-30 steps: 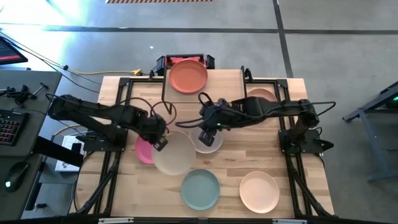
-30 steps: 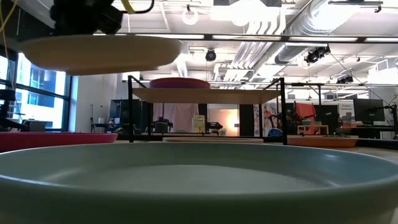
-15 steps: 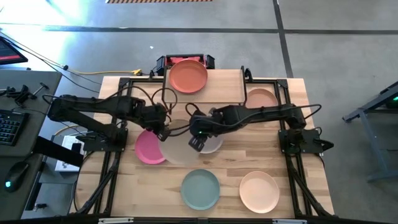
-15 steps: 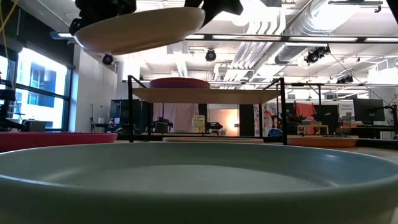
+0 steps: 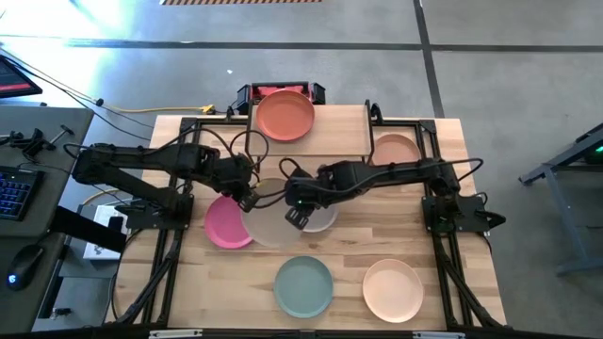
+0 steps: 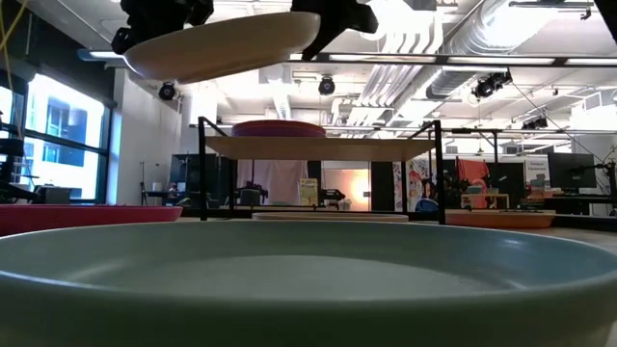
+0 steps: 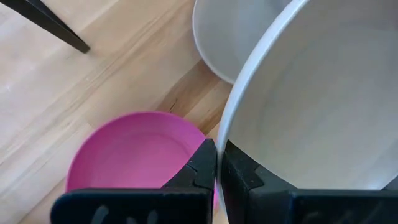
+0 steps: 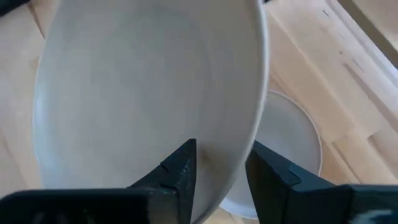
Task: Place and stack plates onto a shelf
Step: Stack the gray plate on top of the orange plate on the shelf
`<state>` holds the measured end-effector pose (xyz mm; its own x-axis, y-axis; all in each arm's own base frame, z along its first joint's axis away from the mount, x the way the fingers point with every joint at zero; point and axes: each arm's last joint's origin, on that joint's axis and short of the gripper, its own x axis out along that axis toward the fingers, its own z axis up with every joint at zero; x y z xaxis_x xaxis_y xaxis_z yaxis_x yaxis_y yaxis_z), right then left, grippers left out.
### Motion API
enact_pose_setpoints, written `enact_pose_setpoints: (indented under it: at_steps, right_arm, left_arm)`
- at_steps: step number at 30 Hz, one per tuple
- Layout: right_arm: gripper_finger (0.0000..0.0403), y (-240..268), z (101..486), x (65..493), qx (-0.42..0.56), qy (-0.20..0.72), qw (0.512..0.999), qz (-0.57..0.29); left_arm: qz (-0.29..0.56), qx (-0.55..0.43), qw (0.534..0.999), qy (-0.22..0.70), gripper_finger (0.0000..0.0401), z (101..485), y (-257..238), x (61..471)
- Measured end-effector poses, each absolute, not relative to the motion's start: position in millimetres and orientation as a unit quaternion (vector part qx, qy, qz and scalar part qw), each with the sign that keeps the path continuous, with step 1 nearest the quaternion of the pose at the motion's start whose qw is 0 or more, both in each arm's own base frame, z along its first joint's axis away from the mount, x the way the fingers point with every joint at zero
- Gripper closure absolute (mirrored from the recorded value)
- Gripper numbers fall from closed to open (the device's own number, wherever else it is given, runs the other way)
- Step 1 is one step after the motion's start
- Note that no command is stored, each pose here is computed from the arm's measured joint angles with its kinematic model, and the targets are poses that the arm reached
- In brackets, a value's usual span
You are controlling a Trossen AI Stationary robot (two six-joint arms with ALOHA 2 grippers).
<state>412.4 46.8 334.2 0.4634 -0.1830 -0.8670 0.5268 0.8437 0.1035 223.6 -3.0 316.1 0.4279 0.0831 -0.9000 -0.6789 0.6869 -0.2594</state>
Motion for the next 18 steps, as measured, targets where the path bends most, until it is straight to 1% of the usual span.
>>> enact_pose_setpoints:
  at_steps: [4, 6, 9, 10, 14, 18]
  right_arm:
    - [0.0322, 42.0, 334.2, 412.7, 0.202, 0.476, 0.83, -0.209]
    - [0.0343, 42.1, 334.3, 412.7, 0.202, 0.476, 0.83, -0.209]
    - [0.0384, 42.2, 334.1, 412.3, 0.203, 0.476, 0.829, -0.213]
    - [0.0392, 41.4, 334.1, 412.4, 0.204, 0.476, 0.828, -0.214]
    - [0.0392, 39.8, 334.1, 412.5, 0.213, 0.472, 0.826, -0.223]
    - [0.0399, 38.4, 334.1, 412.7, 0.214, 0.47, 0.826, -0.227]
  left_arm:
    - [0.242, -0.309, 0.786, 0.477, 0.04, 316.1, -2.9, 223.6]
    - [0.242, -0.309, 0.787, 0.477, 0.04, 316.2, -2.8, 223.7]
    - [0.242, -0.308, 0.787, 0.477, 0.04, 316.1, -2.9, 223.6]
    - [0.242, -0.306, 0.787, 0.478, 0.04, 316.1, -3.0, 223.5]
    - [0.243, -0.298, 0.79, 0.477, 0.0398, 316.1, -2.5, 223.5]
    - [0.242, -0.298, 0.791, 0.477, 0.0385, 316.2, -2.5, 223.6]
